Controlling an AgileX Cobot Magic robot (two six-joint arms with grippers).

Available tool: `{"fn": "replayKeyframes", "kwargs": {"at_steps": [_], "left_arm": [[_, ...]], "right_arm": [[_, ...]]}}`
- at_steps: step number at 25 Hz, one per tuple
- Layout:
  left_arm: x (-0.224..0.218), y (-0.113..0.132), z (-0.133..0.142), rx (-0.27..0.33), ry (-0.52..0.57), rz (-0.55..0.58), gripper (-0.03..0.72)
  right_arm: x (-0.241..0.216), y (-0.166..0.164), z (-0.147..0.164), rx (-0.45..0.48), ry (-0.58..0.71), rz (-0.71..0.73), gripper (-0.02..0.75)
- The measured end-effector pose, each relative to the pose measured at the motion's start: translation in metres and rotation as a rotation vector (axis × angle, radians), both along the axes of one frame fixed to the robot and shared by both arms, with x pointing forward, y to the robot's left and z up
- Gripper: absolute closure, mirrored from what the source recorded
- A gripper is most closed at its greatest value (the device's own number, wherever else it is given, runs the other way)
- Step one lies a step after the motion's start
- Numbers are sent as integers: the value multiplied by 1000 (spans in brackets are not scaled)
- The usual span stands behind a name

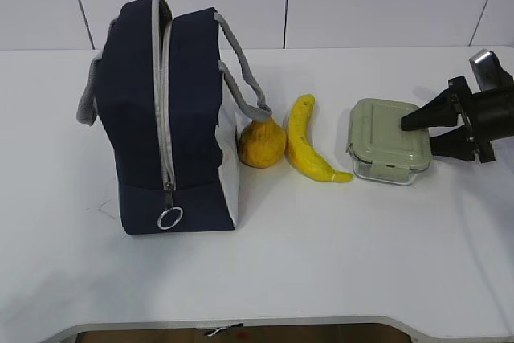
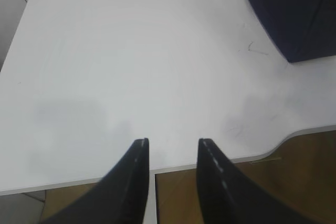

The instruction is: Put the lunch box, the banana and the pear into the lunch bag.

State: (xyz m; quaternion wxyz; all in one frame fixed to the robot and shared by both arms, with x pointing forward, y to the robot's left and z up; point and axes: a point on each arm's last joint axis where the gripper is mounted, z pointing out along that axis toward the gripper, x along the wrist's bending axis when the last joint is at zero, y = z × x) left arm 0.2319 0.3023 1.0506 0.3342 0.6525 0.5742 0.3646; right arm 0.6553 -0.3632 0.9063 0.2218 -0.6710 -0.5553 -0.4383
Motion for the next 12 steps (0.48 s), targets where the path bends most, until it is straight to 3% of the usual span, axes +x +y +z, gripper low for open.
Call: {"fn": "replayKeyframes", "kwargs": {"at_steps": [4,12], "left_arm": [[0,0,0,1,0,0,449],[0,0,0,1,0,0,449]], "right_arm": [[0,0,0,0,-1,1,245],[0,0,0,-6,-24,11,342]]}}
